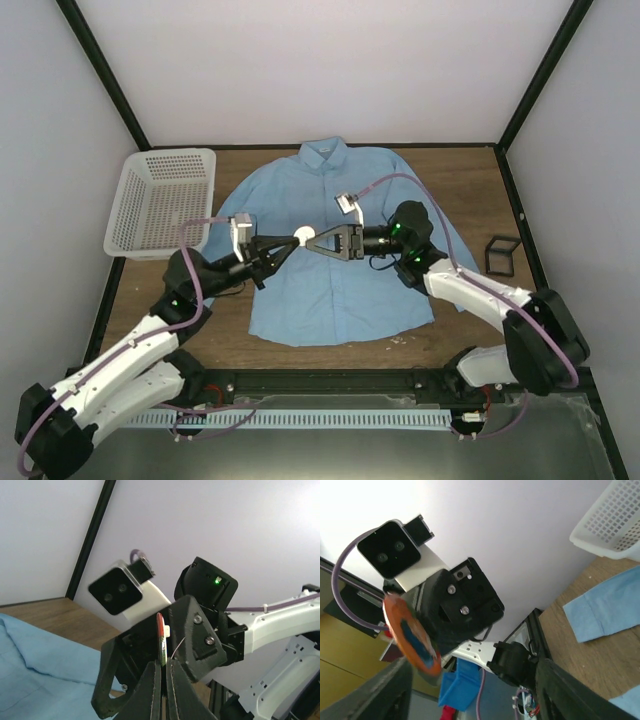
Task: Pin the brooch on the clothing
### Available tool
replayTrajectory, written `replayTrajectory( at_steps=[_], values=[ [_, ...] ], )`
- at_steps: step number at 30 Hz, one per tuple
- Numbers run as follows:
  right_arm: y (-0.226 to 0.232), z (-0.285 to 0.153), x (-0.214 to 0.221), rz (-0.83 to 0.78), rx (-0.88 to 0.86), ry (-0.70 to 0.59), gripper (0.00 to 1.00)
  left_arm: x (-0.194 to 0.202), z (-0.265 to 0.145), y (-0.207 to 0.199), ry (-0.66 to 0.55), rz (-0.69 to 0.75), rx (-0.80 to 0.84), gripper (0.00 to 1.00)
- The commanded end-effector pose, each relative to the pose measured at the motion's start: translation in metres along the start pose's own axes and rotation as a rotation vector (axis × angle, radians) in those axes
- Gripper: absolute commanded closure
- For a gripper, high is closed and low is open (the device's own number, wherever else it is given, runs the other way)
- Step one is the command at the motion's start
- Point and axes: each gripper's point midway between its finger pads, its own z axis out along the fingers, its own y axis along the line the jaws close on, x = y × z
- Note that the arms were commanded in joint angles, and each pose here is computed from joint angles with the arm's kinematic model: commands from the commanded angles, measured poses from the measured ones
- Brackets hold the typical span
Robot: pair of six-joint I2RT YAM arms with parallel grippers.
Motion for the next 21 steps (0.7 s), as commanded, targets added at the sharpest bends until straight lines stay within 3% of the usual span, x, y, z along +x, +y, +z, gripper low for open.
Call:
replayTrajectory(
  at_steps=[1,6,14,21],
  values=[
    [0.015,-0.007,0.008,-0.161,0.072,0.041,0.33,-0.013,-0.006,-0.002,-0.069,-0.005,-0.027,1.0],
    [0.013,-0.029,0.013,-0.288,0.222,0.021,0.17,-0.013,-0.004,0.001,-0.082,-0.062,-0.031,1.0],
    [-0.011,-0.069,-0.022,-0.353,0.493,-0.17,0.0,-0.016,0.0,-0.004,-0.097,-0.159,0.021,1.0],
    [-0.033,-0.08,-0.033,-0.295,0.56,-0.176,0.0,-0.01,0.006,-0.001,-0.06,-0.237,0.019,1.0]
  ],
)
